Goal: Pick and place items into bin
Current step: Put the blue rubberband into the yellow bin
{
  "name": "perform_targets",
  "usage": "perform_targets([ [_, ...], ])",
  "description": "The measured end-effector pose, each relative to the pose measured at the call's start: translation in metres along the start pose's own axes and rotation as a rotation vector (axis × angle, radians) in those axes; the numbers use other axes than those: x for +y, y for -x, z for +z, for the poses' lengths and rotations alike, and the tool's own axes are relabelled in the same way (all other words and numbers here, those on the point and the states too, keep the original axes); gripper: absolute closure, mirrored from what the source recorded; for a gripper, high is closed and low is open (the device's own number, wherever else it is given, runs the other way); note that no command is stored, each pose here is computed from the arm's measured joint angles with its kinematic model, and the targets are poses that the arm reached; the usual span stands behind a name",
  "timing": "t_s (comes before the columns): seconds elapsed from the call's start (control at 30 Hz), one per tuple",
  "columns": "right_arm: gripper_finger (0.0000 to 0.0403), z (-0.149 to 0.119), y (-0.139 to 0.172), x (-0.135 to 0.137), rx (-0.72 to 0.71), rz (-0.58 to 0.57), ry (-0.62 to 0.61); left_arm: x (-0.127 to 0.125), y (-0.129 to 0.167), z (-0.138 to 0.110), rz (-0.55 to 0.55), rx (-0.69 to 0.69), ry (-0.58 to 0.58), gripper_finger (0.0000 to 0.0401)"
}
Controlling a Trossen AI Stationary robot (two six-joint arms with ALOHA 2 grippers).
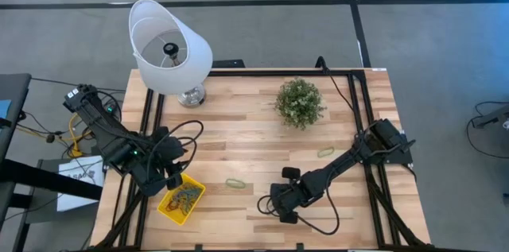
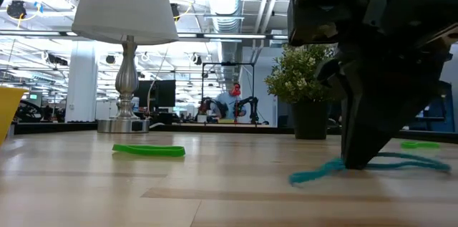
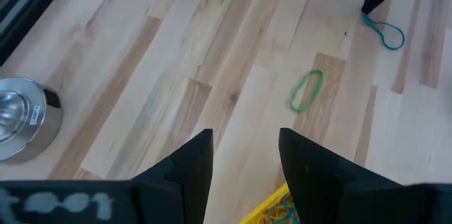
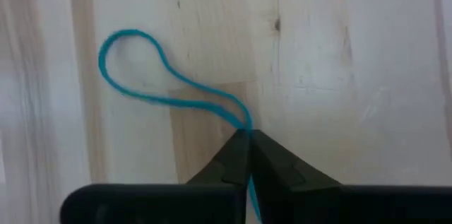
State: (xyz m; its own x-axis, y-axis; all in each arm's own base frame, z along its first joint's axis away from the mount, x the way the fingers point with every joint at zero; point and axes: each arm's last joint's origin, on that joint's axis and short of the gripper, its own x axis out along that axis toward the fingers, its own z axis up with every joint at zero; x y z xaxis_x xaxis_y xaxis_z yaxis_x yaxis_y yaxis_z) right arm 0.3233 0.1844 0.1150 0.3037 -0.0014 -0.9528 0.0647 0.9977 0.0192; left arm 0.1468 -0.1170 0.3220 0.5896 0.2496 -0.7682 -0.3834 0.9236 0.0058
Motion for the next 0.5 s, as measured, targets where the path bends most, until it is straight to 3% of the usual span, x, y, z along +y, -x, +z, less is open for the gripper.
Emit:
perform_targets([
  [0.17,0.0400,0.022,0.025,0.002,-0.138,0.024,0.030,0.000,0.000,0.000,0.006,-0.009,-0.002,0.0248],
  [0.3,0.0400,0.059,0.061,0.003,-0.448,0.044,0.115,0.000,0.000,0.001,0.019,-0.033,-0.007,0.0248],
  [0.4,0.0401,0.082,0.063,-0.003,-0.610,0.060,0.165,0.001,0.000,0.001,0.024,-0.040,-0.014,0.0248],
  [0.5,0.0402,0.113,0.073,-0.011,-0.872,0.108,0.177,0.004,0.001,0.003,0.077,-0.119,-0.020,0.0248],
])
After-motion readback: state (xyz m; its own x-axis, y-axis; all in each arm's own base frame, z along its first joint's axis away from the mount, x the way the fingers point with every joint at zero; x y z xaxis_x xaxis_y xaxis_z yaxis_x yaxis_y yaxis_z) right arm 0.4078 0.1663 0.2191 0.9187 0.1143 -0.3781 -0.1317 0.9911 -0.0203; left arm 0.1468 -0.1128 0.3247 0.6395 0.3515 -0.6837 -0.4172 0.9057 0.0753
